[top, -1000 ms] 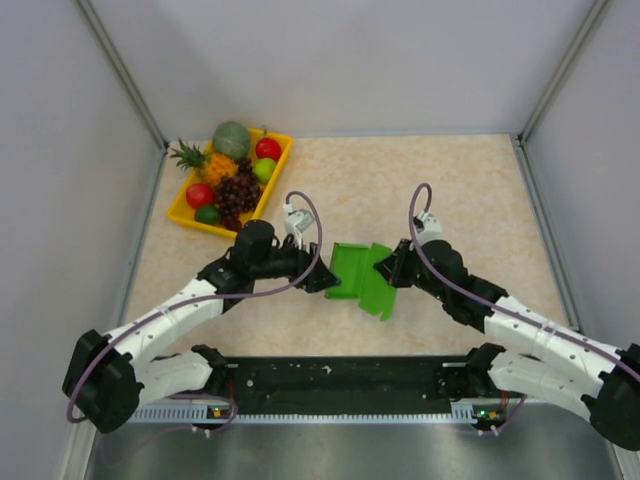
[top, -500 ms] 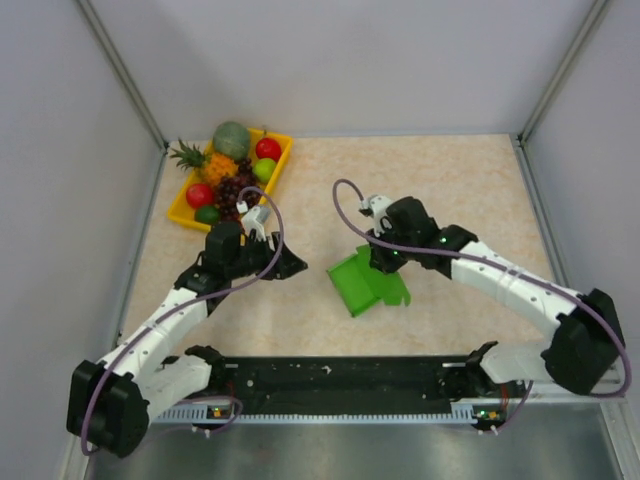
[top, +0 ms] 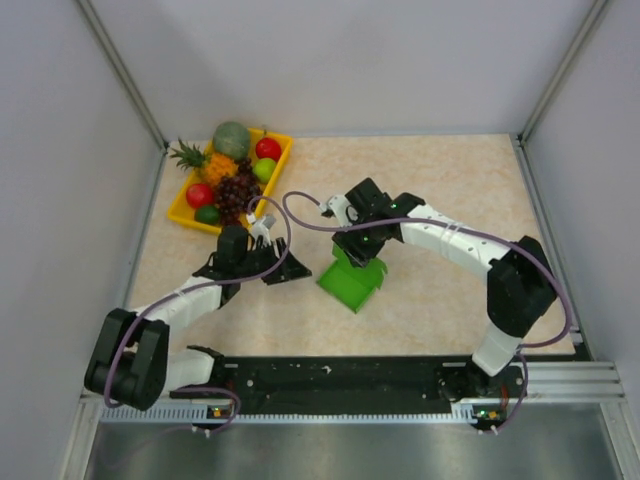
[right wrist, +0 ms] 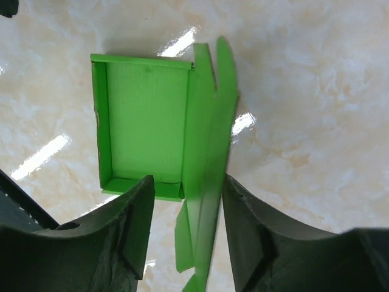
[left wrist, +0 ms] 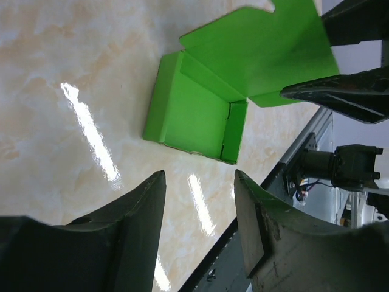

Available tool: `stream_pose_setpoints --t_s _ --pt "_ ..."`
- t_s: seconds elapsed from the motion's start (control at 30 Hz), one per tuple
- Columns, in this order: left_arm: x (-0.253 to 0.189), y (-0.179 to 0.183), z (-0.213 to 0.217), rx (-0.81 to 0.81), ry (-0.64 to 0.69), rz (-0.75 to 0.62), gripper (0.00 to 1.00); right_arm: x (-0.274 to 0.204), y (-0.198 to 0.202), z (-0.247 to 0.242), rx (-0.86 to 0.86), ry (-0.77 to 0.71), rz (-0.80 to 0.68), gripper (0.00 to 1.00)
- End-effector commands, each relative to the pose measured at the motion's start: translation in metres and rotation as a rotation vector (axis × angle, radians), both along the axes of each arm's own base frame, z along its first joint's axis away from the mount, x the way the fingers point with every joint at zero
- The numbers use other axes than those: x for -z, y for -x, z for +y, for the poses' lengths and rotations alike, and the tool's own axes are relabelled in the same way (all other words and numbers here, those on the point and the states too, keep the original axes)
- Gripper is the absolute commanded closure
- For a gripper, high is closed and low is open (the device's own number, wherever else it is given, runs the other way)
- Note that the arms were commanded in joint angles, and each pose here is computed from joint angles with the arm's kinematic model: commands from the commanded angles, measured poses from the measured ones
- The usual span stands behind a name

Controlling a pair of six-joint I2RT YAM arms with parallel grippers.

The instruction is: Fold the paper box

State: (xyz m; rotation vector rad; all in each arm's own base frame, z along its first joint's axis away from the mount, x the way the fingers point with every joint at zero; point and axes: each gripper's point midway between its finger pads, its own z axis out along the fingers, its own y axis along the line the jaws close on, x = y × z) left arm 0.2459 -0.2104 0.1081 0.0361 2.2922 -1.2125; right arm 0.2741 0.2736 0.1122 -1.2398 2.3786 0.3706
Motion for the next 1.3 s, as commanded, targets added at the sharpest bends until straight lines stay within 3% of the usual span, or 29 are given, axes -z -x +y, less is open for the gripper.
stream_pose_setpoints --t_s 0.0,0.13,0.2,0.27,0.4,0.43,0.5,0.6,0.73,0.8,0.93,1.1,1.17,1.2,1.27 --pt "-0.009 0.0 -0.014 0.083 0.108 -0.068 0.46 -0.012 0.0 0.0 0.027 -0.021 -0.024 0.49" --pt "-0.017 -0.009 -0.015 0.094 0.045 -0.138 0.44 -0.033 0.008 -0.015 0.175 -0.093 -0.071 0.38" --pt "-0.028 -0.019 -0.019 0.109 -0.031 -0.248 0.41 -0.049 0.015 -0.031 0.319 -0.159 -0.083 0.36" --pt "-0.024 -0.023 -0.02 0.136 -0.12 -0.272 0.41 -0.066 0.02 -0.045 0.483 -0.266 -0.074 0.29" --pt "-0.057 -0.053 -0.033 0.144 -0.133 -0.359 0.39 -0.043 0.044 -0.064 0.72 -0.363 0.032 0.27" --pt "-0.053 -0.056 -0.036 0.164 -0.144 -0.338 0.39 -0.04 0.047 -0.063 0.749 -0.388 0.054 0.3" --pt "-0.071 -0.072 -0.047 0.205 -0.176 -0.432 0.39 -0.032 0.056 -0.059 0.793 -0.458 0.104 0.34" --pt "-0.066 -0.085 -0.051 0.266 -0.262 -0.49 0.45 -0.019 0.063 -0.059 0.806 -0.452 0.113 0.37" --pt "-0.042 -0.094 -0.051 0.365 -0.343 -0.546 0.43 -0.007 0.05 -0.066 0.842 -0.378 0.008 0.44" --pt "-0.038 -0.092 -0.056 0.4 -0.335 -0.546 0.41 -0.005 0.045 -0.066 0.839 -0.365 -0.013 0.46" --pt "-0.032 -0.083 -0.069 0.516 -0.27 -0.605 0.37 -0.004 0.033 -0.056 0.764 -0.354 -0.052 0.59" --pt "-0.023 -0.078 -0.082 0.623 -0.265 -0.651 0.37 -0.009 0.027 -0.043 0.669 -0.346 -0.063 0.62" --pt "-0.019 -0.082 -0.082 0.62 -0.299 -0.653 0.39 -0.009 0.024 -0.042 0.648 -0.335 -0.078 0.7" --pt "-0.016 -0.081 -0.083 0.625 -0.307 -0.635 0.42 -0.01 0.022 -0.044 0.647 -0.325 -0.091 0.79" --pt "-0.019 -0.08 -0.086 0.603 -0.326 -0.623 0.46 -0.01 0.02 -0.044 0.636 -0.309 -0.098 0.84"
